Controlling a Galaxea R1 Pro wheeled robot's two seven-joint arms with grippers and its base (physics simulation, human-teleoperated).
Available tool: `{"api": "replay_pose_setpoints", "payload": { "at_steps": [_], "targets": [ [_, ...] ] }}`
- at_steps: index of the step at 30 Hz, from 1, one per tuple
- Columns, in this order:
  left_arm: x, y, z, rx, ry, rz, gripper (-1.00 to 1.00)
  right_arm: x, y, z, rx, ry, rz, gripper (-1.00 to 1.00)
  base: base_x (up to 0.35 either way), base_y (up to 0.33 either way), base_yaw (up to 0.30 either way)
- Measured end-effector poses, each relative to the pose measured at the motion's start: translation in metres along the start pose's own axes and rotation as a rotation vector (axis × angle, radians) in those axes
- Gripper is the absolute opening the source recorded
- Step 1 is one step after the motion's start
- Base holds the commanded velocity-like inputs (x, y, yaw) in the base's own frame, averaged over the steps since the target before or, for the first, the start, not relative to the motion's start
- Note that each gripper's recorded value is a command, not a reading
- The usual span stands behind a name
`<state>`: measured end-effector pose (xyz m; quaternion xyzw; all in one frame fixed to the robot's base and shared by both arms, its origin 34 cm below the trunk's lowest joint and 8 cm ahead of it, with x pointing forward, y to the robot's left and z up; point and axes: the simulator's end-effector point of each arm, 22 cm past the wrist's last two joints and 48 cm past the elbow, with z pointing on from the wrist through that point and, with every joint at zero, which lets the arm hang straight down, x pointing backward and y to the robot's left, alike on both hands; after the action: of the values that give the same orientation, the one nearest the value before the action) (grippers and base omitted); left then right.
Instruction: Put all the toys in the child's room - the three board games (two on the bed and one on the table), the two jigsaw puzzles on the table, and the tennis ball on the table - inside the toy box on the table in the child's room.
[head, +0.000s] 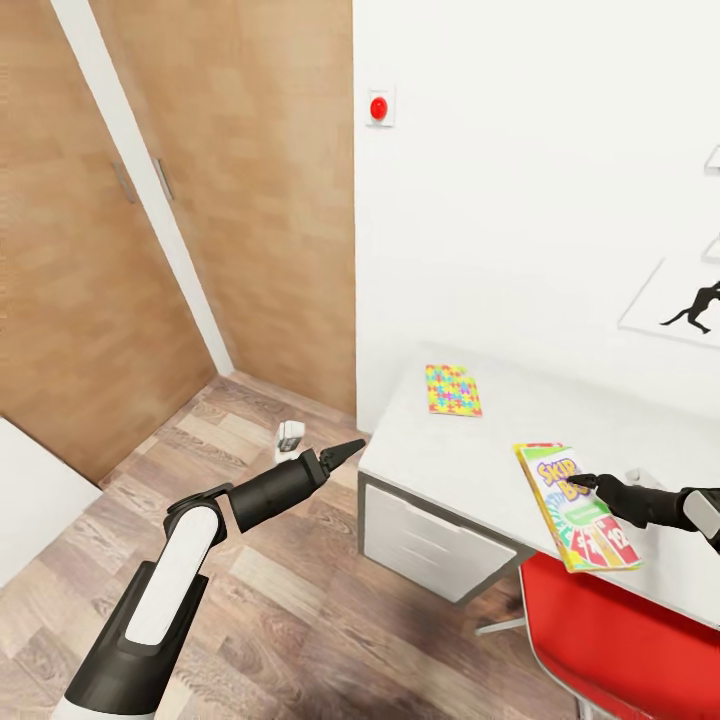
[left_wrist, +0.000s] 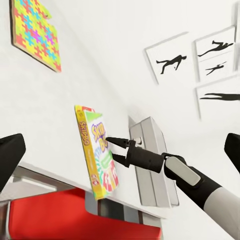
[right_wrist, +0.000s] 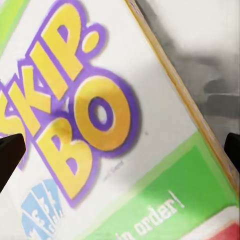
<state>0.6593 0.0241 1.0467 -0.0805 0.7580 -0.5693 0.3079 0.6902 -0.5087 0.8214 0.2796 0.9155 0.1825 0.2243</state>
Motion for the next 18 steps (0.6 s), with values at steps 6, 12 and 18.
{"api": "replay_pose_setpoints", "payload": {
  "at_steps": [6,12,18],
  "targets": [
    [0.0000,-0.0008,-0.0001,0.003,0.000,0.000,1.00,0.0001,-0.0001,-0.0001,0.001,0.000,-0.001,1.00,-0.122,0.000,0.165],
    [0.0001,-0.0013,-0.0001,0.005,0.000,0.000,1.00,0.0003,-0.0002,-0.0002,0.001,0.001,-0.002,1.00,-0.042,0.000,0.190],
    [0.0001,-0.0014,0.0000,0.005,0.000,0.000,1.00,0.0003,-0.0001,-0.0003,0.001,0.001,-0.001,1.00,-0.015,0.000,0.085]
  ]
}}
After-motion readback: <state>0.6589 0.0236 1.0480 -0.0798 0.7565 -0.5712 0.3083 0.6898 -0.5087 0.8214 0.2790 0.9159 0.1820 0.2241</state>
